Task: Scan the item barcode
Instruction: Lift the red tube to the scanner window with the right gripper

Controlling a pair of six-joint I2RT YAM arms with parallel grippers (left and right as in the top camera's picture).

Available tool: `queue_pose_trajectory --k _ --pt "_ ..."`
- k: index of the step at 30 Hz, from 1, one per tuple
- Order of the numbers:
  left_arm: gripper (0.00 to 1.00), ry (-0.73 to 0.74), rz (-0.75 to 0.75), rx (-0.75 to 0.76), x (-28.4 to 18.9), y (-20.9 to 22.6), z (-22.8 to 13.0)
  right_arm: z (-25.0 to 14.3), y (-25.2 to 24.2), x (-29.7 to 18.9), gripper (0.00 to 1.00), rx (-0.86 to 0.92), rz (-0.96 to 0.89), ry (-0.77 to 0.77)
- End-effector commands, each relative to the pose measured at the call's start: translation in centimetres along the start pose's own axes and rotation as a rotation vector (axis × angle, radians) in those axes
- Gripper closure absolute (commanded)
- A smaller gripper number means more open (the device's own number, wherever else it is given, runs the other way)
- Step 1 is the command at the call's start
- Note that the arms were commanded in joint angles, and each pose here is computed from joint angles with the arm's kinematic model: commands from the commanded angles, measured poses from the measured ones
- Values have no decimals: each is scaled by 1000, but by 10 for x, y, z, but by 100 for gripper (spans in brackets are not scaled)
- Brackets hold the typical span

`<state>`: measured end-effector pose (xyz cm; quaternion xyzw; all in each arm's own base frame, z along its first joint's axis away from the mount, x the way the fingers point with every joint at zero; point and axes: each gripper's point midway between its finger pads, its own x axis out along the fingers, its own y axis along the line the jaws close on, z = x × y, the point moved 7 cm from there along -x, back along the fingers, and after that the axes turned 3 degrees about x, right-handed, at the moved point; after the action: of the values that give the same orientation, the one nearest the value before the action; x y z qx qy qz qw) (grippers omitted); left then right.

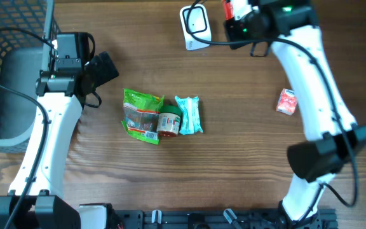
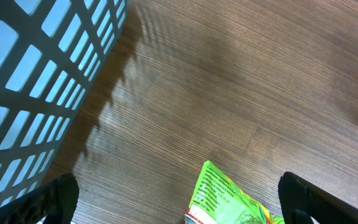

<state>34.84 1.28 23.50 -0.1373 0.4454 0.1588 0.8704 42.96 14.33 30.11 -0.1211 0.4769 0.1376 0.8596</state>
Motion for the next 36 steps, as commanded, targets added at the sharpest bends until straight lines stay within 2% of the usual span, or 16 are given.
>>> queue_pose_trajectory --k 1,5,9,13,17,20,30,32,34,36 --pt "0 -9 7 -15 -1 1 2 16 6 35 96 -203 -376 10" --pt "0 -9 7 -15 -1 1 2 34 23 80 96 -368 -651 -11" --pt "0 -9 7 -15 -1 1 2 35 28 128 96 -528 -857 61" --pt "0 -9 7 -15 -1 1 2 21 34 169 96 -608 -843 130" --pt "0 -9 7 -15 -1 1 2 8 46 188 96 -680 -733 158" --pt "0 -9 7 -15 -1 1 2 3 46 191 96 -687 -731 174" --pt "0 -9 7 -15 -1 1 2 2 47 186 96 -667 -731 175" --pt "0 -9 7 -15 -1 1 2 10 48 151 96 -587 -723 126" --pt "0 -9 7 -15 -1 1 2 14 45 108 96 -497 -640 85" --pt "0 -9 7 -15 -1 1 2 1 40 55 96 -295 -367 75"
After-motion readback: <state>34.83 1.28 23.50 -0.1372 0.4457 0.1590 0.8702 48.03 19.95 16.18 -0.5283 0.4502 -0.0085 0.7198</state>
